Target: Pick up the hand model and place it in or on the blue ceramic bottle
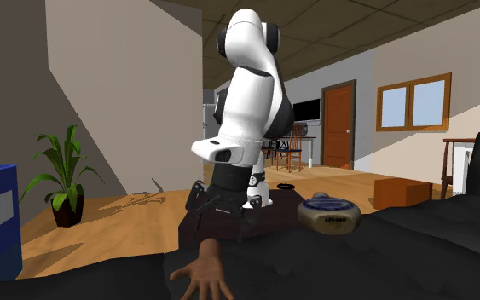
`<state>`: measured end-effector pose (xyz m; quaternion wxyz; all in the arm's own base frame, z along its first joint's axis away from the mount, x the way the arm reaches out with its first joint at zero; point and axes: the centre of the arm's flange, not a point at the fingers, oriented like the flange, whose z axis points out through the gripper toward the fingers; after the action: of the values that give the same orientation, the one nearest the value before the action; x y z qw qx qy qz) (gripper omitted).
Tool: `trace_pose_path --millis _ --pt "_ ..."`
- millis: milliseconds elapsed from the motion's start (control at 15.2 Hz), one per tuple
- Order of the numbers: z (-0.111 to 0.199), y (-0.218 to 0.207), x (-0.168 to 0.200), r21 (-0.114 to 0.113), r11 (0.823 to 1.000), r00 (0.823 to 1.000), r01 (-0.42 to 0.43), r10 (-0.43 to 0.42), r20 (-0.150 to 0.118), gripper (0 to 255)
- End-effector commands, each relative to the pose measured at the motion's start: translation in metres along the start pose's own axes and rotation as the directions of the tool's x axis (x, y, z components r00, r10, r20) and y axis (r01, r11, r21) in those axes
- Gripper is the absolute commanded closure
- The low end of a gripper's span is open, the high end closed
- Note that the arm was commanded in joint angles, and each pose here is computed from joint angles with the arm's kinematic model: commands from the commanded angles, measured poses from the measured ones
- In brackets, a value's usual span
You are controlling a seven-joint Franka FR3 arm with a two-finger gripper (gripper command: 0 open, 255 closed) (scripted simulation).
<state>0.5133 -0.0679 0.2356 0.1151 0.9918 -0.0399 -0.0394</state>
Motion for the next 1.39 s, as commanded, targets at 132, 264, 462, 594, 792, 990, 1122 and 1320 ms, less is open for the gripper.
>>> trace_pose_path --millis 132,264,462,594,792,990,1122,1320 --pt "0.027 0.004 0.017 -0.011 1.000 1.000 -0.013 0.013 -0.009 0" --pt "0.038 0.004 0.017 -0.011 1.000 1.000 -0.013 0.013 -0.009 0" --pt "0.054 0.004 0.017 -0.011 1.000 1.000 -0.013 0.013 -0.009 0" --pt "0.057 0.004 0.017 -0.011 1.000 1.000 -0.013 0.013 -0.009 0" --pt "0.057 0.004 0.017 -0.011 1.000 1.000 -0.013 0.013 -0.009 0" --pt "0.057 0.004 0.017 -0.011 1.000 1.000 -0.013 0.013 -0.009 0" --pt "0.057 0.004 0.017 -0.011 1.000 1.000 -0.013 0.013 -0.009 255" --pt "0.057 0.004 0.017 -0.011 1.000 1.000 -0.013 0.013 -0.009 255"
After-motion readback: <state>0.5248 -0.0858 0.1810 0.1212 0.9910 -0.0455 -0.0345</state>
